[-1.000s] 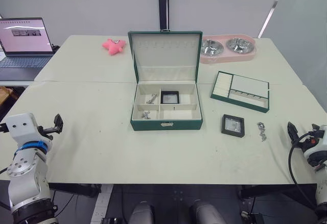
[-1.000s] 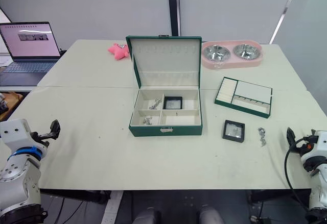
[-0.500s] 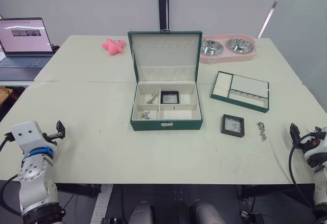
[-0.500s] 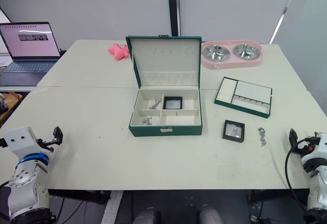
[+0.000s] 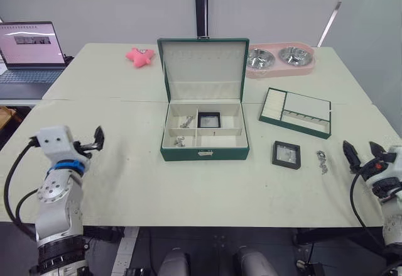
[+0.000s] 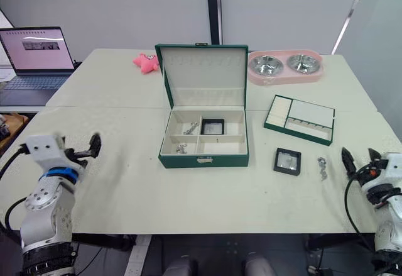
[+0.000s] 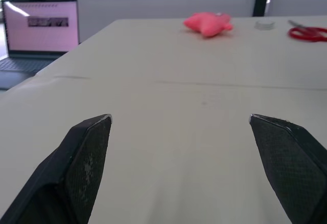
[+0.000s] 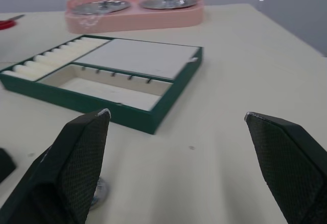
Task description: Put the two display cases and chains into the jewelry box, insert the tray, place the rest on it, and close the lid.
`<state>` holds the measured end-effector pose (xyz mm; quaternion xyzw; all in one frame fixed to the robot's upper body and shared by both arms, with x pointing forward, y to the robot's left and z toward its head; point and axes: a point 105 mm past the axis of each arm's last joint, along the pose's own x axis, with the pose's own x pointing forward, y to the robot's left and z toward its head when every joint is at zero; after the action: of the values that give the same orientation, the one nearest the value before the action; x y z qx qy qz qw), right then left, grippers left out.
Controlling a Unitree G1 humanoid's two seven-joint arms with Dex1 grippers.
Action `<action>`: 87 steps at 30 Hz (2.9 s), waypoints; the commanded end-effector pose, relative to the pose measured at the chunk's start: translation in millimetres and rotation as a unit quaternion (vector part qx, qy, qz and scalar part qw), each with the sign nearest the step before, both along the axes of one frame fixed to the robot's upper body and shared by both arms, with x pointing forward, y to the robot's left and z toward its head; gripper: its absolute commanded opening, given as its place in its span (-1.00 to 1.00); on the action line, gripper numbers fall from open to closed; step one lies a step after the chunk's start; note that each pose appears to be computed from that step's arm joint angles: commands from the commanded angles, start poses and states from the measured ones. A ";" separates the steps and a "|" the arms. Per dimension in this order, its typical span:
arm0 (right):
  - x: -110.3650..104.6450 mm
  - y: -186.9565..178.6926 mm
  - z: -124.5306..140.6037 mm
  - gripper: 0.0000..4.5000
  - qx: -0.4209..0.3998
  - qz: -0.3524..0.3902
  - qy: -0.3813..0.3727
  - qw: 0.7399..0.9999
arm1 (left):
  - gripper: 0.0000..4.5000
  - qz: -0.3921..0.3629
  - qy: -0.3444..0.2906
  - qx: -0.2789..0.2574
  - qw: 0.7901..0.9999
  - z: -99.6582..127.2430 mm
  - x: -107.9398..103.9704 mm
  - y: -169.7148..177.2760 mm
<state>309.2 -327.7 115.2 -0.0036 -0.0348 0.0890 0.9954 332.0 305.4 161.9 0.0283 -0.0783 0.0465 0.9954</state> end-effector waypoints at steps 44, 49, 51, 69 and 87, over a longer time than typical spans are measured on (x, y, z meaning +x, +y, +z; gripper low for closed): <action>1.2 117.2 5.2 1.00 -0.248 0.412 0.086 0.873 | 0.98 -0.466 0.006 0.104 0.879 -29.0 -133.6 -116.8; -1.9 116.7 -1.0 1.00 -0.244 0.416 0.104 0.869 | 0.98 -0.470 0.010 0.100 0.877 -33.6 -134.1 -117.9; -2.8 116.1 -2.7 1.00 -0.244 0.416 0.107 0.869 | 0.98 -0.470 0.010 0.100 0.877 -33.8 -134.6 -117.8; -1.2 110.0 -16.7 -0.45 -0.258 0.407 0.127 0.867 | 1.00 -0.469 0.010 0.103 0.877 -35.5 -133.4 -117.8; 4.4 125.7 37.3 -0.99 -0.214 0.437 0.098 0.868 | 1.00 -0.445 -0.002 0.090 0.891 -32.0 -121.4 -116.5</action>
<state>312.7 -206.0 121.1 -0.1906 0.1207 0.5120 0.8288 209.3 189.1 127.2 0.0783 -0.0827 -0.4115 0.9042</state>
